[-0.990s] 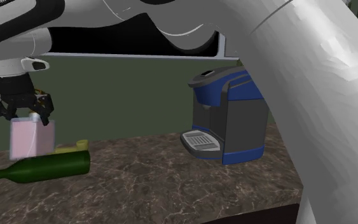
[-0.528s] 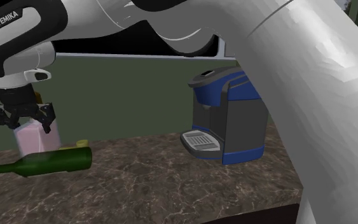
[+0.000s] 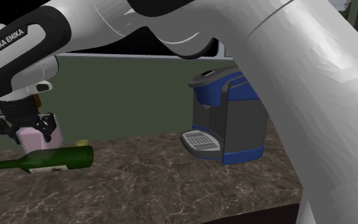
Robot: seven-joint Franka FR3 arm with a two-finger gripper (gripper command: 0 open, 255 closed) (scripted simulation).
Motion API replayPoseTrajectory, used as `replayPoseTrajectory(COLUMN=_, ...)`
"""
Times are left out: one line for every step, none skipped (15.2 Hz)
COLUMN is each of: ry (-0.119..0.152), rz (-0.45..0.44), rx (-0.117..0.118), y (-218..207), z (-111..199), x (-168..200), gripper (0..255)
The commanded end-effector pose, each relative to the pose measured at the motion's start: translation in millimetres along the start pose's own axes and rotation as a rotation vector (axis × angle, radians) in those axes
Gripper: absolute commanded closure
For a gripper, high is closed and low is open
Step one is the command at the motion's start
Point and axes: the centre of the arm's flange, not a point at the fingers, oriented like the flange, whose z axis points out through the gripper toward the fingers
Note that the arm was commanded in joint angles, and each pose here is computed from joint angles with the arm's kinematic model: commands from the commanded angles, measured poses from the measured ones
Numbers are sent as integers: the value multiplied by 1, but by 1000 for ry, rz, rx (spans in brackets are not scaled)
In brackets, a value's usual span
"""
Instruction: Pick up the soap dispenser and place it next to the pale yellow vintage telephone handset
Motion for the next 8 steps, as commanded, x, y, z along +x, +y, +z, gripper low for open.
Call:
replayPoseTrajectory(ry=-28, rz=-4, rx=-23, y=3, z=28, x=-8, gripper=255)
replayPoseTrajectory(ry=-28, rz=-4, rx=-23, y=3, z=33, x=-9, gripper=255)
replayPoseTrajectory(ry=-28, rz=-4, rx=-23, y=3, z=38, x=-11, gripper=255)
replayPoseTrajectory(ry=-28, rz=-4, rx=-23, y=3, z=38, x=-11, gripper=255)
replayPoseTrajectory(ry=-28, rz=-4, rx=-23, y=3, z=38, x=-11, gripper=255)
replayPoseTrajectory(ry=-28, rz=-4, rx=-23, y=3, z=38, x=-11, gripper=255)
replayPoseTrajectory(ry=-28, rz=-4, rx=-23, y=3, z=38, x=-11, gripper=255)
replayPoseTrajectory(ry=-28, rz=-4, rx=-23, y=3, z=38, x=-11, gripper=255)
